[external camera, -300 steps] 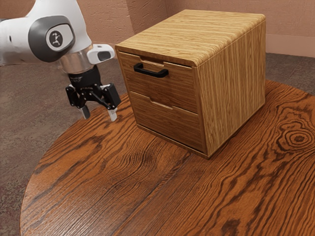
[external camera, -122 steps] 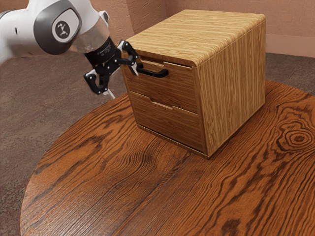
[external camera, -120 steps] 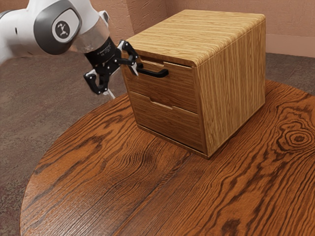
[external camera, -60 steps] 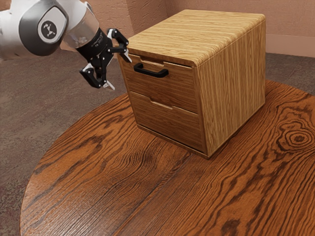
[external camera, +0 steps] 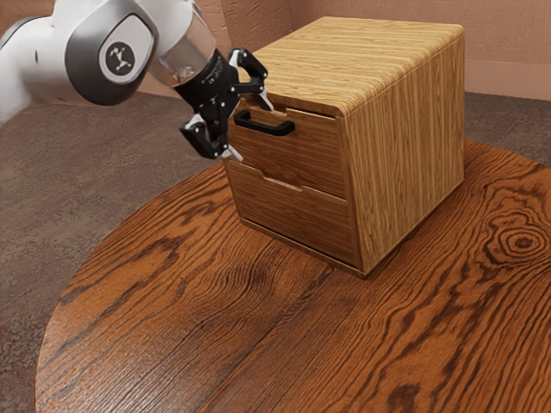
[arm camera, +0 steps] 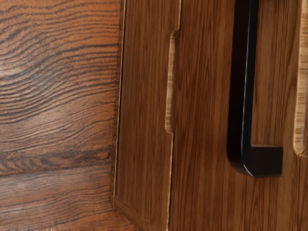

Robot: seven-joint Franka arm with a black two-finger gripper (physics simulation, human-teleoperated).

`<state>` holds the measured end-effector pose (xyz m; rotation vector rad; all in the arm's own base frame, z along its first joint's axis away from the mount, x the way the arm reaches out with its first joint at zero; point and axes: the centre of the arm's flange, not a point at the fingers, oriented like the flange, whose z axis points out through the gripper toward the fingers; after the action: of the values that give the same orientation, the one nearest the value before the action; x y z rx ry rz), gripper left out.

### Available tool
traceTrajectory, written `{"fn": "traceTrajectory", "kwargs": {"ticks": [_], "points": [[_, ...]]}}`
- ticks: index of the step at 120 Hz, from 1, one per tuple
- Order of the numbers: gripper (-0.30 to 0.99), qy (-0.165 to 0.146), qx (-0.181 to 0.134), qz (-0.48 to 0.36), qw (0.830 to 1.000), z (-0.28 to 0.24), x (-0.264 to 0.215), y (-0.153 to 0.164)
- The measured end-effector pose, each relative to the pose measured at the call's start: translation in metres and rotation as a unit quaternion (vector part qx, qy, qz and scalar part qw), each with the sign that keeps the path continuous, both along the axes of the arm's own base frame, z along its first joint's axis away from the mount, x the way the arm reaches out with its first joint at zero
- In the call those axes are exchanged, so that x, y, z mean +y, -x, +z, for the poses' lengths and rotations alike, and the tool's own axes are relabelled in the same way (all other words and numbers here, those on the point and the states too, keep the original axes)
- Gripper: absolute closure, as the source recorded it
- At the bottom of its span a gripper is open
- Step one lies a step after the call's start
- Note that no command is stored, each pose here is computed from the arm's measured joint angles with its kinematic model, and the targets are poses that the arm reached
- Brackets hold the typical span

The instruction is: Pull the drawer handle with one arm to open the drawer

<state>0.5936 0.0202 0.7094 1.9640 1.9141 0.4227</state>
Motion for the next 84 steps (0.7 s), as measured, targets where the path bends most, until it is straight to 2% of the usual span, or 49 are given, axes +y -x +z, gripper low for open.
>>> {"fn": "traceTrajectory", "kwargs": {"ticks": [45,84], "points": [[0.00,0.006,-0.004,0.049,0.999,0.003,0.042,0.003],[0.00,0.010,-0.005,0.052,0.999,0.004,0.040,0.003]]}}
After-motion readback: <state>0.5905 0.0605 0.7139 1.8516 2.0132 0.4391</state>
